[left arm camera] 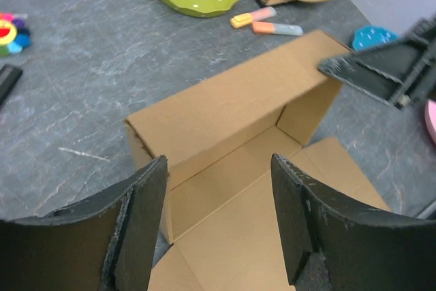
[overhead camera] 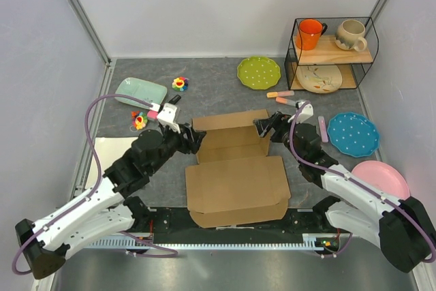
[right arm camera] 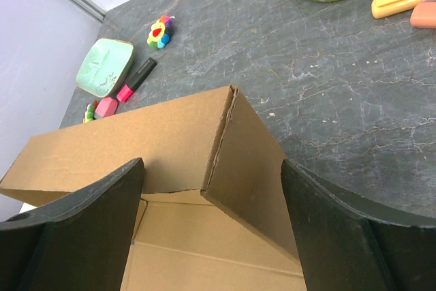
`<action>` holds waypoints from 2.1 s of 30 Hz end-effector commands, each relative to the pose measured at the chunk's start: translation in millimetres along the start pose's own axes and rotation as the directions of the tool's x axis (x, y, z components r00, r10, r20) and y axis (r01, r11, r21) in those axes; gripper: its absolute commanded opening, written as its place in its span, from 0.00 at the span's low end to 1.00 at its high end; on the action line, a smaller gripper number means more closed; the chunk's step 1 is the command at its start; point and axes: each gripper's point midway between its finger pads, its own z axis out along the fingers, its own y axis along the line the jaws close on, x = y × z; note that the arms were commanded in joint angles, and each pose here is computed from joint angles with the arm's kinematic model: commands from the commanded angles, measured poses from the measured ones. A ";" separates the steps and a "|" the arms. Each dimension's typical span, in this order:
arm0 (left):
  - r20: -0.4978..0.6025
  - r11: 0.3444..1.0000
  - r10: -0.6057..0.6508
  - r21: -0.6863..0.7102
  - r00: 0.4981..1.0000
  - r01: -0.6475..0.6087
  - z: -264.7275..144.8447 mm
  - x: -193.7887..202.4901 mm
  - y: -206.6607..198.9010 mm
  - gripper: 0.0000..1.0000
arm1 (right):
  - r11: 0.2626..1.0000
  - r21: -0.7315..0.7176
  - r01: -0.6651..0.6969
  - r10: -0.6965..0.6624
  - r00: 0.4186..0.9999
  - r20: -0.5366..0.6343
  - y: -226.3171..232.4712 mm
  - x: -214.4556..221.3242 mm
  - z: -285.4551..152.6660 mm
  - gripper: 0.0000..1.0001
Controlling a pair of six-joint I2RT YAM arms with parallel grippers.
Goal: Fold the paper box
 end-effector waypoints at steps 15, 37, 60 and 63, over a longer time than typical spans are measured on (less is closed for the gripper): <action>-0.071 0.838 -0.541 0.035 0.838 0.544 49.7 40.7 22.2 0.63 | 0.988 0.091 0.124 -0.109 0.982 -0.153 -41.2 43.1 -28.5 0.86; -0.182 0.838 -0.543 -0.057 0.820 0.543 54.8 115.4 39.6 0.22 | 0.985 0.141 0.101 -0.078 0.984 -0.162 -56.1 54.1 -31.7 0.81; -0.178 0.819 -0.574 -0.088 0.800 0.568 48.6 135.7 45.9 0.16 | 0.988 0.146 0.052 -0.053 0.999 0.003 -26.1 -23.7 -24.9 0.95; -0.187 0.819 -0.573 -0.086 0.798 0.567 49.1 136.7 44.9 0.16 | 0.990 0.132 0.054 -0.054 0.999 0.001 -29.2 -21.7 -18.2 0.90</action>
